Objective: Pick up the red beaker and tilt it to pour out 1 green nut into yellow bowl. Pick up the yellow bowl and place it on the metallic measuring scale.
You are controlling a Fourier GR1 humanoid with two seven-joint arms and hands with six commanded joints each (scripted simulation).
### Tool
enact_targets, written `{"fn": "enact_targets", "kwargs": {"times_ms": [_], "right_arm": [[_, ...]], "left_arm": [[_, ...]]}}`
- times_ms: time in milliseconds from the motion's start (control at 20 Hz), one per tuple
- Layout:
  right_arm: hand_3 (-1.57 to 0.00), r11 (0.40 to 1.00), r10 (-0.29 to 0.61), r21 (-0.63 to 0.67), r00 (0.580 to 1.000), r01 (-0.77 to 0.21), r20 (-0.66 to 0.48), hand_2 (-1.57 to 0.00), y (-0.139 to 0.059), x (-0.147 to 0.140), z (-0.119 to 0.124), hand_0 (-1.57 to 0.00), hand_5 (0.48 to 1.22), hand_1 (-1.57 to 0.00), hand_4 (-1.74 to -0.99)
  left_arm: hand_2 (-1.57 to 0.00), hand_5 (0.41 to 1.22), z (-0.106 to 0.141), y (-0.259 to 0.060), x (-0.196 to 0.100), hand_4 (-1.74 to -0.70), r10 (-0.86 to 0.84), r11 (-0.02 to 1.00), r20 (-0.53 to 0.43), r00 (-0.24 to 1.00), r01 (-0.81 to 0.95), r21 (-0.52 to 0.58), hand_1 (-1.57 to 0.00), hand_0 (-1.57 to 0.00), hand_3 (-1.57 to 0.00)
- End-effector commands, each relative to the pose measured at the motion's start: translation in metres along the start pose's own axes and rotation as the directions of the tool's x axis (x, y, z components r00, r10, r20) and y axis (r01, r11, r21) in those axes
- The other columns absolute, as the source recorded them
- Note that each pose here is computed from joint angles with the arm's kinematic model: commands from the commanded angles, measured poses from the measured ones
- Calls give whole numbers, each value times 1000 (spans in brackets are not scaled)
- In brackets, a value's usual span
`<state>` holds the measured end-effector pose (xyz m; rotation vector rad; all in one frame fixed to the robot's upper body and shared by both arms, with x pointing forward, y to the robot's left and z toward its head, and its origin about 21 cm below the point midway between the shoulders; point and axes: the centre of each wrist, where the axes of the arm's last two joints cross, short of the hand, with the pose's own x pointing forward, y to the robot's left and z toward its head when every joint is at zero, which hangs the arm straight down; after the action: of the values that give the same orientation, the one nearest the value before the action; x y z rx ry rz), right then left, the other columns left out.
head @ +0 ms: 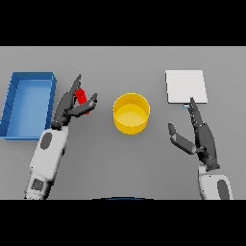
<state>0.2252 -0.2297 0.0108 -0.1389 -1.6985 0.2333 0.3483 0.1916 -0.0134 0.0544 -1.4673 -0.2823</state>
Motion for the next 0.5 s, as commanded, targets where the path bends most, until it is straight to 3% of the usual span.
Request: {"fn": "enact_targets", "kwargs": {"times_ms": [0, 150, 250, 300, 350, 450], "right_arm": [[1, 1000, 5, -5, 1000, -5, 11, 1, -1, 2, 1, 1, 682, 1, -1315], [1, 1000, 3, -9, 1000, -4, -8, 1, 0, 2, -2, 1, 682, 1, -1298], [1, 1000, 11, -10, 1000, -11, 9, 1, -3, 2, 0, 1, 684, 1, -1291], [1, 1000, 10, -8, 1000, -10, 12, 1, -1, 4, 0, 1, 684, 1, -1289], [1, 1000, 12, -7, 1000, -12, 10, 1, -1, 5, -1, 1, 685, 1, -1286], [1, 1000, 14, -9, 1000, -14, -5, 1, -3, 4, 0, 1, 683, 1, -1283]], "left_arm": [[1, 710, -2, 0, 1, -1322, 2, 1000, 0, 1000, -2, 0, 1, 1, 1], [1, 735, -6, 0, -3, -1363, 20, 1000, 36, 999, -19, -9, 1, 1, 1], [-122, 770, -10, -5, -3, -1416, 34, 999, 45, 998, -34, 12, -84, -81, -75], [-307, 795, -13, -5, -2, -1444, 52, 998, 32, 998, -53, 23, -276, -253, -220], [-501, 881, -13, -9, -2, -1443, 62, 997, 20, 998, -63, 33, -483, -458, -490], [-886, 1003, -15, -13, -2, -1439, 21, 997, 16, 1000, -22, 67, -875, -859, -879]]}}
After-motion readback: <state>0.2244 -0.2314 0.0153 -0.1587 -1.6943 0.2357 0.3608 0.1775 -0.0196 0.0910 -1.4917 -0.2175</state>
